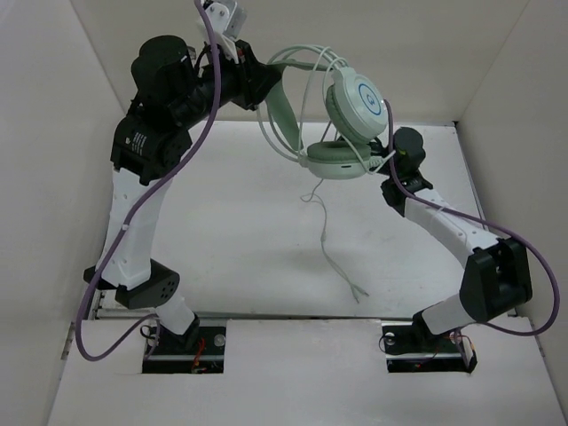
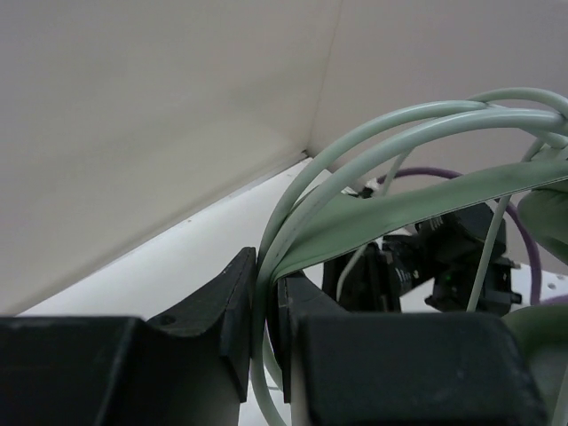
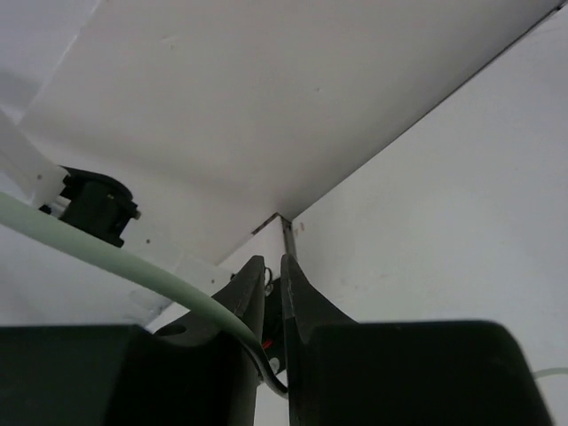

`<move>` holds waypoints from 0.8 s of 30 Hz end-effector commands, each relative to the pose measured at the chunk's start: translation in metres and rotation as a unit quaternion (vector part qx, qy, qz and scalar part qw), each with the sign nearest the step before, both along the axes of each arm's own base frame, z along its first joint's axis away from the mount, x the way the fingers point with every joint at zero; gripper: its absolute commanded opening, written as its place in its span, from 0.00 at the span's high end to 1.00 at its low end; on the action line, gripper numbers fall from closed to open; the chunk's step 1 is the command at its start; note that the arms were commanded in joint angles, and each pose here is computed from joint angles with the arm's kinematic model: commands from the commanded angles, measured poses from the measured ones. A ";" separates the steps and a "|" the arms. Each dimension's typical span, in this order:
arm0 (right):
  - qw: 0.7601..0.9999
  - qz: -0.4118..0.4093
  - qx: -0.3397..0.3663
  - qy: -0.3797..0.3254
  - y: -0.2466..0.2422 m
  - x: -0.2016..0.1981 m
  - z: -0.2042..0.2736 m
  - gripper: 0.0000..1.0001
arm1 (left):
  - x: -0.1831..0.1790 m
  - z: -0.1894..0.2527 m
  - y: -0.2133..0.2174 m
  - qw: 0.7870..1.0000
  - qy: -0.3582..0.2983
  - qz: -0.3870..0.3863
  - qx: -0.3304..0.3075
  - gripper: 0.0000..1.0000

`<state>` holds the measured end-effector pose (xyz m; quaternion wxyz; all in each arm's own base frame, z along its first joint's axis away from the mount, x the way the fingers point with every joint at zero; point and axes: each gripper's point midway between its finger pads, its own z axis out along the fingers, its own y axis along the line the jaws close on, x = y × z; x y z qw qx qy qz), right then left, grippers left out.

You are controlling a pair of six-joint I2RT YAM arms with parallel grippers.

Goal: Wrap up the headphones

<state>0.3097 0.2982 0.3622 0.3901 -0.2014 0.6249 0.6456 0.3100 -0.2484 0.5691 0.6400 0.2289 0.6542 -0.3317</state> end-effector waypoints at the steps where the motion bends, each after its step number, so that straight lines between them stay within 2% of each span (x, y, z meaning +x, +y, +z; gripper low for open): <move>1: 0.997 0.042 0.053 -0.043 0.000 -0.035 0.040 0.80 | -0.008 0.065 0.014 0.994 -0.082 0.028 -0.074 1.00; 10: 0.996 0.068 0.059 0.003 0.021 -0.038 0.023 0.70 | -0.009 0.083 -0.026 0.988 -0.122 0.022 -0.093 1.00; 16: 0.995 0.056 0.058 0.059 0.026 -0.034 -0.006 0.58 | 0.000 0.104 -0.021 0.979 -0.160 0.067 -0.112 1.00; 24: 0.992 0.084 0.039 0.081 0.044 -0.052 -0.035 0.53 | 0.008 0.128 0.003 0.960 -0.210 0.137 -0.124 1.00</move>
